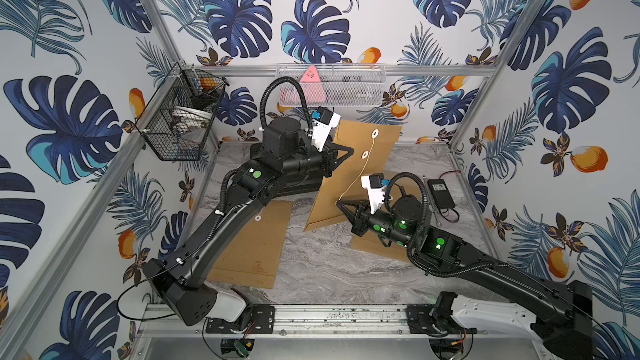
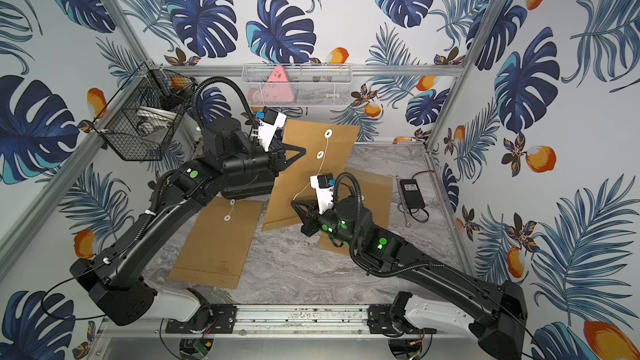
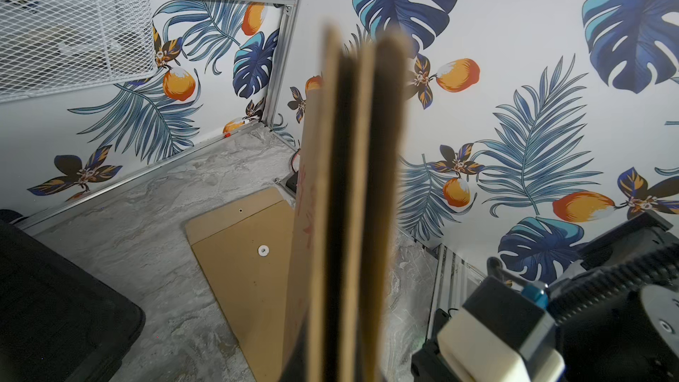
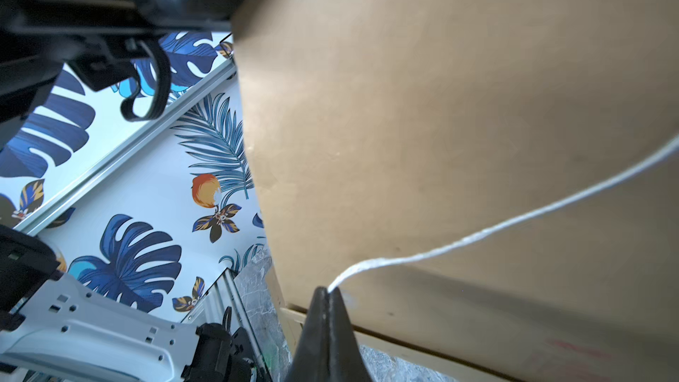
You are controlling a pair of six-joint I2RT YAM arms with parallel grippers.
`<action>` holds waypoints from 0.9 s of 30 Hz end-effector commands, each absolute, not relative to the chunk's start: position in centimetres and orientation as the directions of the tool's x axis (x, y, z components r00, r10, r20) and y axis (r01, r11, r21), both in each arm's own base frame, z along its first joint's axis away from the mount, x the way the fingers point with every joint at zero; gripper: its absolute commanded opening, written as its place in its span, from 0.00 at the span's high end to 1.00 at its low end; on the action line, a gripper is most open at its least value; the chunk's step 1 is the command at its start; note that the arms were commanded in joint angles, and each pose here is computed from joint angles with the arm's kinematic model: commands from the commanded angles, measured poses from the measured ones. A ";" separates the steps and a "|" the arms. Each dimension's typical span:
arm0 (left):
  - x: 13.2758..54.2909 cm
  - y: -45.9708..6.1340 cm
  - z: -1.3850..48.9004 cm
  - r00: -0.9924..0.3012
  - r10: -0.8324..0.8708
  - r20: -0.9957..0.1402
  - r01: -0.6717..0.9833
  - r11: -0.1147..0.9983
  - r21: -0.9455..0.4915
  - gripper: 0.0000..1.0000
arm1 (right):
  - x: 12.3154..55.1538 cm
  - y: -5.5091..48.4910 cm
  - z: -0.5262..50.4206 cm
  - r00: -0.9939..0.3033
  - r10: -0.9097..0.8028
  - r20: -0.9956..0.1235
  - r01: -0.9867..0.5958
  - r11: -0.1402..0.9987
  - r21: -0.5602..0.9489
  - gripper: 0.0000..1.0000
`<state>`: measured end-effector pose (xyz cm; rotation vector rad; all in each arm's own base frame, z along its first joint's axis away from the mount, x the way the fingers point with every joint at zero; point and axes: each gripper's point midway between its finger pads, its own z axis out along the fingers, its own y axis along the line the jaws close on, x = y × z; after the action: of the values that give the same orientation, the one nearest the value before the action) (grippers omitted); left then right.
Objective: Close the mouth of the file bag
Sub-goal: Close the file bag.
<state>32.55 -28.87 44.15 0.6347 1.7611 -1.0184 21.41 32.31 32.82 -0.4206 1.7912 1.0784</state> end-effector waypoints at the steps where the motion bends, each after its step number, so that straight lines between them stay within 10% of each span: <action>1: 32.2 -29.0 45.7 -0.346 -0.046 -0.937 0.812 0.485 -0.324 1.00 | 21.0 33.3 34.3 -0.449 0.188 -0.874 -0.716 0.509 0.478 1.00; 27: 29.8 -29.2 47.6 -0.342 -0.070 -0.937 0.859 0.382 -0.342 1.00 | 18.2 36.9 33.4 -0.446 0.119 -0.887 -0.778 0.437 0.451 1.00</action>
<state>30.85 -28.97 45.29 0.6900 1.7150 -1.0874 17.73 36.90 32.69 -0.6028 1.7653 1.1600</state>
